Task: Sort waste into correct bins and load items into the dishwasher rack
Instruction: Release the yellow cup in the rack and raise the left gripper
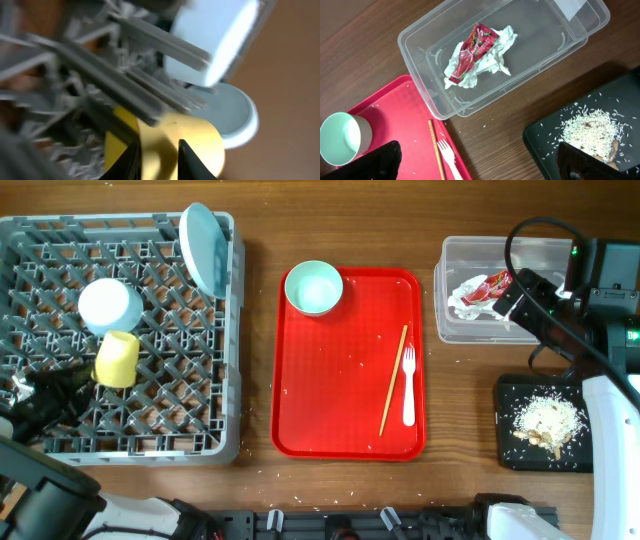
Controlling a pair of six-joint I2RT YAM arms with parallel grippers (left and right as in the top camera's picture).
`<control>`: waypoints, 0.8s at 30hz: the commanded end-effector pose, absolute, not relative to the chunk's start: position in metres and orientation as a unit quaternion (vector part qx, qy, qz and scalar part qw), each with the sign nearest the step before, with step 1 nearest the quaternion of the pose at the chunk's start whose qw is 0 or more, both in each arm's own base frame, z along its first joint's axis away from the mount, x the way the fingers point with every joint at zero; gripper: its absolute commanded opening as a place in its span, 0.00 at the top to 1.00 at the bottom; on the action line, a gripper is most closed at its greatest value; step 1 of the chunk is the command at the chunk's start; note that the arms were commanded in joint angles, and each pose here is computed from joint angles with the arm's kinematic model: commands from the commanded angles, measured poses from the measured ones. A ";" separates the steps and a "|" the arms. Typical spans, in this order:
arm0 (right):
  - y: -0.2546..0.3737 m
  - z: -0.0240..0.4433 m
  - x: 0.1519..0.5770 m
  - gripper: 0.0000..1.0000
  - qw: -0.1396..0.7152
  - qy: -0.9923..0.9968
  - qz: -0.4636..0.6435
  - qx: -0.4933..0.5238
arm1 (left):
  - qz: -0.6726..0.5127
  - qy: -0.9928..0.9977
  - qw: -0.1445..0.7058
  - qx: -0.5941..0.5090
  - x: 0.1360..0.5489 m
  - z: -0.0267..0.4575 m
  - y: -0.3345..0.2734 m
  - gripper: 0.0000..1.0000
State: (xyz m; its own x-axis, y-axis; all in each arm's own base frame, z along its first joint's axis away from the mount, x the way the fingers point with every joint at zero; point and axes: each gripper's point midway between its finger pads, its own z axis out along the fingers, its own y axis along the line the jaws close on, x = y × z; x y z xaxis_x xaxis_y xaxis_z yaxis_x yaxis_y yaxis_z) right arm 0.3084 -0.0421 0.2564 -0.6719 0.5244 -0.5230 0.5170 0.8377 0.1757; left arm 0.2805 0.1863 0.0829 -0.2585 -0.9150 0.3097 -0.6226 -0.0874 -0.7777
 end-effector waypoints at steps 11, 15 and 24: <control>-0.046 0.254 0.309 0.00 0.287 0.914 -0.003 0.289 | -0.274 0.712 0.257 -0.594 0.262 0.164 0.194 0.83; -0.046 0.254 0.309 0.00 0.287 0.913 -0.003 0.289 | -0.280 0.771 0.267 -0.505 0.297 0.172 0.153 0.96; -0.046 0.254 0.309 0.00 0.287 0.913 -0.003 0.289 | -0.019 0.860 0.270 -0.434 0.324 0.140 0.146 0.96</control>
State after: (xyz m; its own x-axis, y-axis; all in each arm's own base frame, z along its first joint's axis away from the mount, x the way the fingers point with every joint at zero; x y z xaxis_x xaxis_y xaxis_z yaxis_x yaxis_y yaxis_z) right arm 0.3084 -0.0421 0.2564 -0.6721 0.5241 -0.5231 0.5168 0.8379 0.1755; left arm 0.3223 0.1262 0.1441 -0.4766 -0.8070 -0.3487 -0.6960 0.5887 -0.4112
